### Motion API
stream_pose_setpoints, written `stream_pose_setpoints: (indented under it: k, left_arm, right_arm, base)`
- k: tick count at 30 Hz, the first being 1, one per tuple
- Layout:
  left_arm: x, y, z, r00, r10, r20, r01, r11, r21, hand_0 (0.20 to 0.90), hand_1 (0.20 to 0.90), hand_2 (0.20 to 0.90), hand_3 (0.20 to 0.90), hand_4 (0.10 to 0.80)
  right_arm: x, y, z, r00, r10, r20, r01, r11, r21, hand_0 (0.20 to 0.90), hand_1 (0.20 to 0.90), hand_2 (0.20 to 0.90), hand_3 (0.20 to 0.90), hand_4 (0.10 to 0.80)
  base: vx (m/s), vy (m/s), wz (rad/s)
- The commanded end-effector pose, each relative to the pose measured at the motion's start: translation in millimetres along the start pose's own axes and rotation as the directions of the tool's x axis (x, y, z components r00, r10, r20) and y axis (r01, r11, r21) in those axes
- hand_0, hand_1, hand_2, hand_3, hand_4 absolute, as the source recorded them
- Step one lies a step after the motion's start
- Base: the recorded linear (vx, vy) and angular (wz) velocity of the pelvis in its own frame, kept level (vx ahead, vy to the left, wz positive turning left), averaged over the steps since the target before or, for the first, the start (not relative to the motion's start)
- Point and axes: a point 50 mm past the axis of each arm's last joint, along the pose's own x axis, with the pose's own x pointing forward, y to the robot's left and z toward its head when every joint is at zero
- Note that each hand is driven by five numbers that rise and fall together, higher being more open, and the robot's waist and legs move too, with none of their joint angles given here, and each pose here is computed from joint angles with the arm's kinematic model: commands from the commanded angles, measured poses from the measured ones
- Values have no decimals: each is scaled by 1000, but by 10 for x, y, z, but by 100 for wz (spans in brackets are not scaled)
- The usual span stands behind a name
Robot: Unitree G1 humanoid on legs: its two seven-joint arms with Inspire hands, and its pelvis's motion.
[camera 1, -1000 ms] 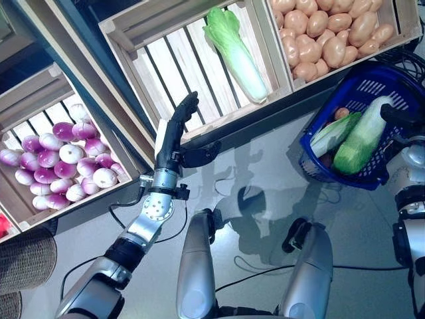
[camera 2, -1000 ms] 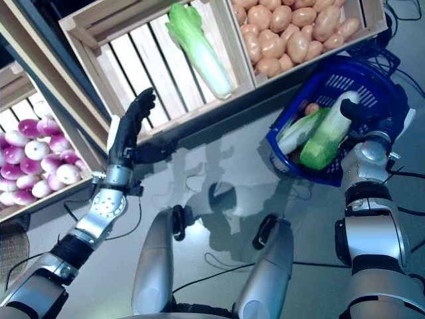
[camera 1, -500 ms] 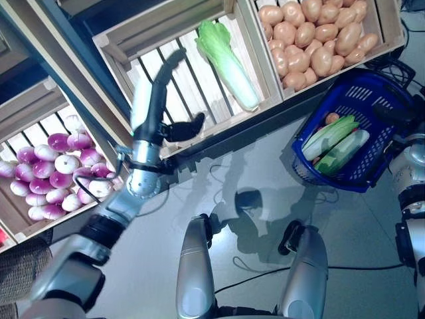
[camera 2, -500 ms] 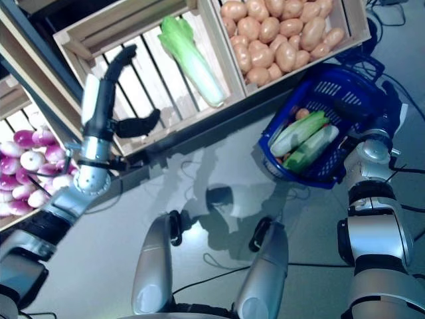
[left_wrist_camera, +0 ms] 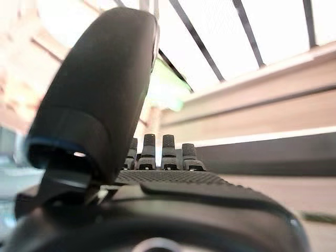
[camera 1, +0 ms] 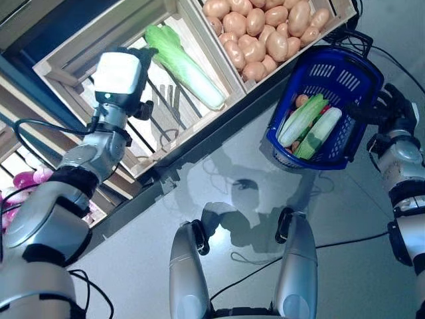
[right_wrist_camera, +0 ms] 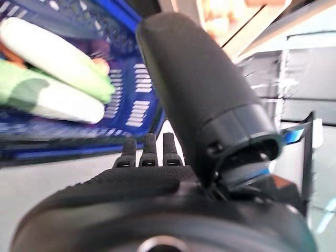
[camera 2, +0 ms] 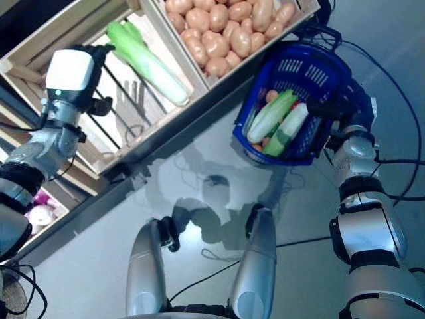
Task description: Put vegetables into the basket
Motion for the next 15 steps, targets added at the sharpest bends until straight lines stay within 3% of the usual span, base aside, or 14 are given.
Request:
stream_pose_setpoints:
  k: [1, 9, 15]
  left_arm:
    - [301, 508, -55, 987, 161, -29, -158, 983, 95, 900, 900, 900, 900, 800]
    - [430, 712, 4, 973, 231, 8, -227, 950, 213, 900, 900, 900, 900, 800]
    - [445, 812, 17, 947, 313, 73, -321, 906, 276, 900, 900, 900, 900, 800]
  right_arm:
    - [13, -14, 208, 992, 30, 122, -40, 997, 73, 900, 900, 900, 900, 800]
    - [-9, 204, 355, 967, 160, 199, -170, 985, 35, 900, 900, 900, 900, 800]
    - [-37, 238, 245, 962, 209, 176, -215, 976, 20, 900, 900, 900, 900, 800]
  base:
    - [-38, 49, -5]
    - [-64, 51, -13]
    - [-42, 49, -6]
